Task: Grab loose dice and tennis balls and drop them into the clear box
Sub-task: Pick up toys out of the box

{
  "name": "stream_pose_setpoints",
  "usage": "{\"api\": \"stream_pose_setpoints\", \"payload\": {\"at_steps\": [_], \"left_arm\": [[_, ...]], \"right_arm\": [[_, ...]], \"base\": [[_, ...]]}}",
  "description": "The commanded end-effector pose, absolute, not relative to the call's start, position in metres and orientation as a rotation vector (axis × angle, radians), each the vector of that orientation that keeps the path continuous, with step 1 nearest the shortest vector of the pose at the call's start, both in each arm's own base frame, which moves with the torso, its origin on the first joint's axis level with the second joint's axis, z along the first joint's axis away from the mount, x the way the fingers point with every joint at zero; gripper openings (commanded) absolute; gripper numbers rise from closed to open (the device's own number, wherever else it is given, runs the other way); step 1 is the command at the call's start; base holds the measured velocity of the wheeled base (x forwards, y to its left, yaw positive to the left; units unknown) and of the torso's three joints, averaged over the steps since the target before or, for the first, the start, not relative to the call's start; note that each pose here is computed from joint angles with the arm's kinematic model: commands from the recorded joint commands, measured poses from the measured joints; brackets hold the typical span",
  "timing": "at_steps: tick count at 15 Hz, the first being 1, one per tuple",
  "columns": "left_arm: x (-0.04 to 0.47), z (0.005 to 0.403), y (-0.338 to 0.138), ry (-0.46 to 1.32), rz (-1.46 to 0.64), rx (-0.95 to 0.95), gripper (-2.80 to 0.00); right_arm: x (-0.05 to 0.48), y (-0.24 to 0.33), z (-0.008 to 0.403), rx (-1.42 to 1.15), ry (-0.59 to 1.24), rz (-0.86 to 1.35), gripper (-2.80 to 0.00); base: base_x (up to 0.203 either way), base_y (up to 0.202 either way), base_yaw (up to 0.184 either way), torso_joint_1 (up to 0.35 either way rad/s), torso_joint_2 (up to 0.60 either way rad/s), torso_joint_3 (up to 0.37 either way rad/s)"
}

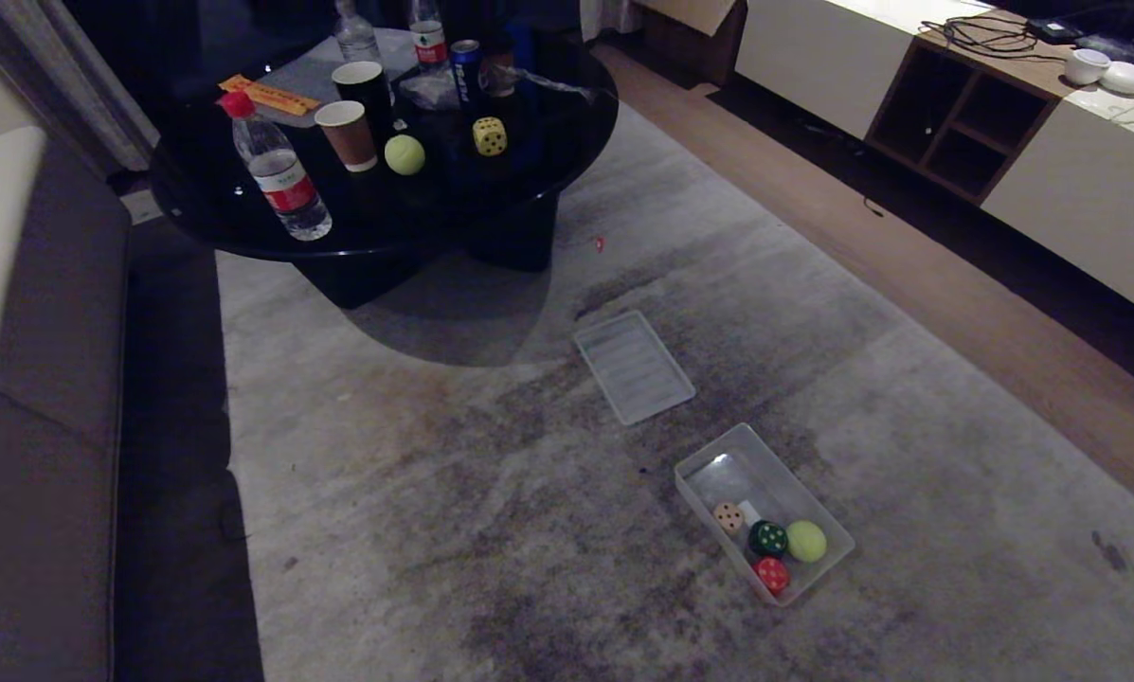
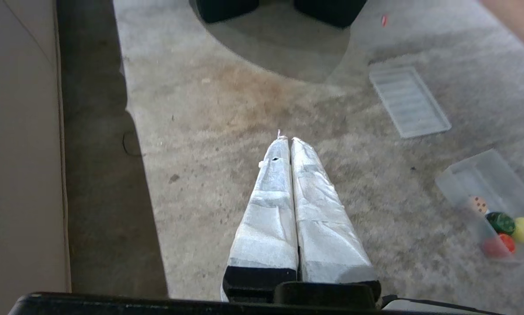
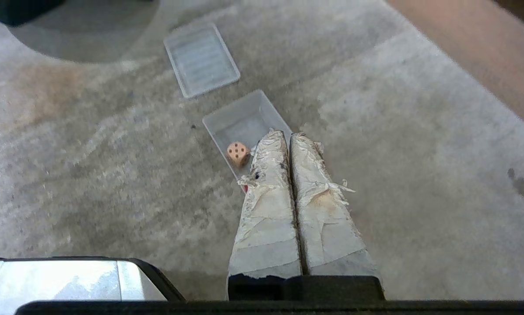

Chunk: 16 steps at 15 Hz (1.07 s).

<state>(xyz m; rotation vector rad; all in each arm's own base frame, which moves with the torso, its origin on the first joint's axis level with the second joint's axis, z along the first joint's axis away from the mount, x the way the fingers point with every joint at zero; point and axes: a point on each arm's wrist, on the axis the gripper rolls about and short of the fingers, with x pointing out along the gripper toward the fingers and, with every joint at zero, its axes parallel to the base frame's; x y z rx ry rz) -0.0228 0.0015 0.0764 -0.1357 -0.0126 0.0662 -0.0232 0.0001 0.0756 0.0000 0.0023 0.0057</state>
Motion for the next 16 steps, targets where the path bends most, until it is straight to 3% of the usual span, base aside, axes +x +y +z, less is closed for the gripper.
{"api": "stream_pose_setpoints", "payload": {"at_steps": [1,16], "left_arm": [[-0.0227,0.0764,0.0015,-0.012,0.067,-0.137,-2.8],[-0.0228,0.0765,0.0015,-0.013,0.067,-0.137,-2.8]], "right_arm": [[-0.023,0.0001,0.0755,0.0,0.005,0.006,-2.8],[-0.023,0.0001,0.0757,0.0,0.003,0.006,-2.8]], "base": [[0.0,0.0,0.0,0.002,0.01,0.208],[0.0,0.0,0.0,0.002,0.0,0.2]]}}
